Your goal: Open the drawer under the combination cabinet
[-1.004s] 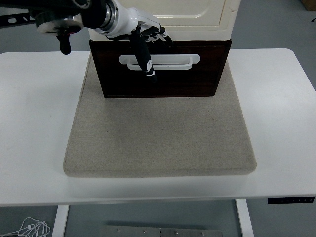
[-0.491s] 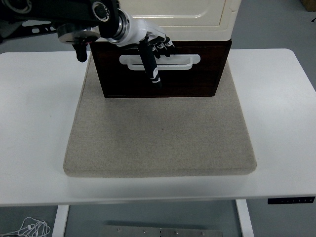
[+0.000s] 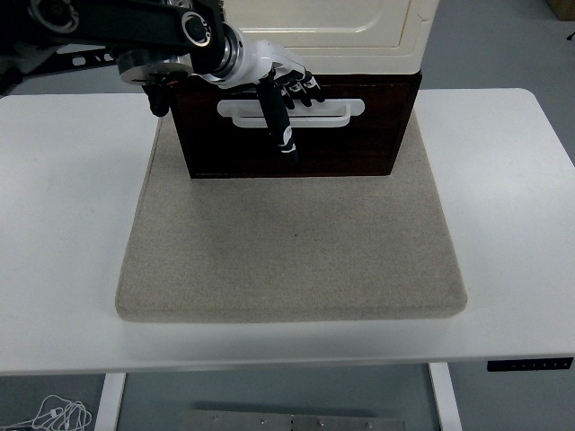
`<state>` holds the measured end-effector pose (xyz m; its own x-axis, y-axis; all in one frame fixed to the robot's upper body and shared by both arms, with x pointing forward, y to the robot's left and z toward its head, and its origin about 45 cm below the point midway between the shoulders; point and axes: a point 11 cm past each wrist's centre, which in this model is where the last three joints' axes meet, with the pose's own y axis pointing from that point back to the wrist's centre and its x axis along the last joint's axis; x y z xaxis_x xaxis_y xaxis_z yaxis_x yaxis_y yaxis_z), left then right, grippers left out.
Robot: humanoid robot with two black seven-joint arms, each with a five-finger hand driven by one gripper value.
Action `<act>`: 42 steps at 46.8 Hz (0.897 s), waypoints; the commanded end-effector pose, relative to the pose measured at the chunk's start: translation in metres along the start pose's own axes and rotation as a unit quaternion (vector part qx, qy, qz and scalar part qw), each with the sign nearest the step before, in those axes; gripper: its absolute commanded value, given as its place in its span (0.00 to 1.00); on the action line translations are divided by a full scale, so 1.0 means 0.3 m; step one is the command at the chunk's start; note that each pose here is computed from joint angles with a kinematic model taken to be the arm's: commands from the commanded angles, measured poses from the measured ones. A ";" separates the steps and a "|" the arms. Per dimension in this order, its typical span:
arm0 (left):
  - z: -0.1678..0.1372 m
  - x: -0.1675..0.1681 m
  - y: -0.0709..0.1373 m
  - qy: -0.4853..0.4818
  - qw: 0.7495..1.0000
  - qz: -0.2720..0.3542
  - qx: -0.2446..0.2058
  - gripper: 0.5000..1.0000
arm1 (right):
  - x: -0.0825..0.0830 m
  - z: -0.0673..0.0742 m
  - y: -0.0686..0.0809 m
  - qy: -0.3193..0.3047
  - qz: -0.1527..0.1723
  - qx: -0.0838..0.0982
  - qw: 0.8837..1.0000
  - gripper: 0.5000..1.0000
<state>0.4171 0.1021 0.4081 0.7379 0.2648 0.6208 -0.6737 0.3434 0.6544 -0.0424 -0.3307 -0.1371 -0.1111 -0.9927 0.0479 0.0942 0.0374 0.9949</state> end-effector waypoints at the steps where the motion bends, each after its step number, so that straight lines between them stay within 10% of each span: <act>1: -0.003 -0.001 -0.004 0.000 1.000 0.000 0.001 1.00 | 0.001 0.001 0.000 0.000 0.001 0.000 1.000 0.85; 42: -0.029 -0.039 -0.043 -0.001 1.000 -0.018 0.012 1.00 | 0.000 0.001 0.000 0.000 0.000 0.000 1.000 0.85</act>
<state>0.4181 0.1020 0.3879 0.7593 0.2556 0.5985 -0.6503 0.3313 0.6836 -0.0426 -0.3308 -0.1371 -0.1111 -0.9926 0.0483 0.0946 0.0378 0.9948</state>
